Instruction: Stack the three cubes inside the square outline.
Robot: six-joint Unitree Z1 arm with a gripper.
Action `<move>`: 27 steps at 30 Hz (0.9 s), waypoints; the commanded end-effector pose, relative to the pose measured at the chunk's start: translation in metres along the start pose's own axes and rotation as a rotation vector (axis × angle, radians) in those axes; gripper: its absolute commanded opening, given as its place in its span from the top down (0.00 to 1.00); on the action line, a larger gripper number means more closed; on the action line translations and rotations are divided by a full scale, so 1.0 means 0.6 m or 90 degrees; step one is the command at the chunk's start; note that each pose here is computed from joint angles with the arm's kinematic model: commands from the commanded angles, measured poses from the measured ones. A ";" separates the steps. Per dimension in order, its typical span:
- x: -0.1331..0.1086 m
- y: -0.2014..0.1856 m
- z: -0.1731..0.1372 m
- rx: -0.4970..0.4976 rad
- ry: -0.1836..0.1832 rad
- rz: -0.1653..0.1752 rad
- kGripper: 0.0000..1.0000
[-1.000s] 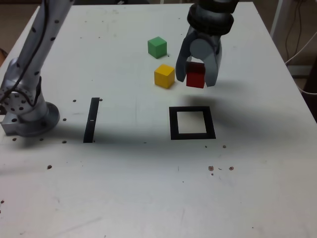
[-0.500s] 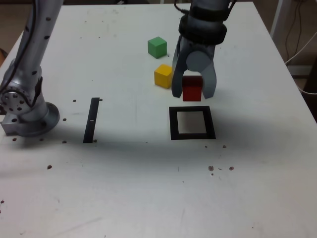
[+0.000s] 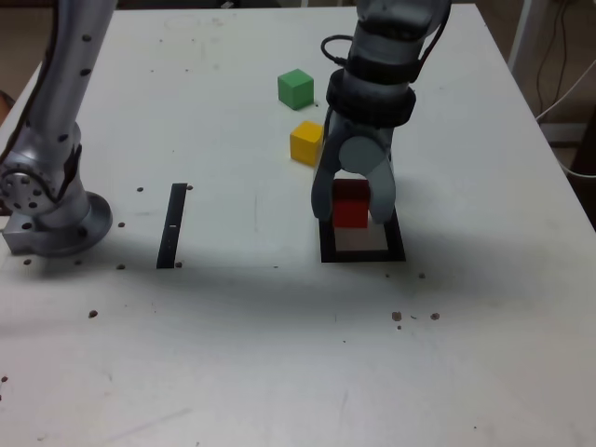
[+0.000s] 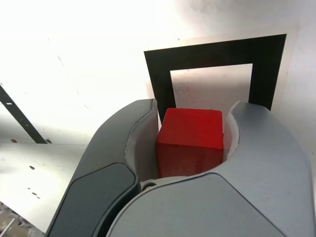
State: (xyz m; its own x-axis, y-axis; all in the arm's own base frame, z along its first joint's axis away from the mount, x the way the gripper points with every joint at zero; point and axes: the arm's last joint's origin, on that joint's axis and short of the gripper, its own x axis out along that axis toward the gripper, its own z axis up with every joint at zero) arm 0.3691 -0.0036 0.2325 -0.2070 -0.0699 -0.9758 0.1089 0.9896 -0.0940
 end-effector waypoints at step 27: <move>0.044 -0.004 0.015 -0.002 -0.017 -0.007 0.07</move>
State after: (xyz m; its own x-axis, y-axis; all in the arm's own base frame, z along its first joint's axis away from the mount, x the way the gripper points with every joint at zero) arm 0.3719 -0.0088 0.2070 -0.1779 -0.0850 -0.9804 0.1051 0.9889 -0.1048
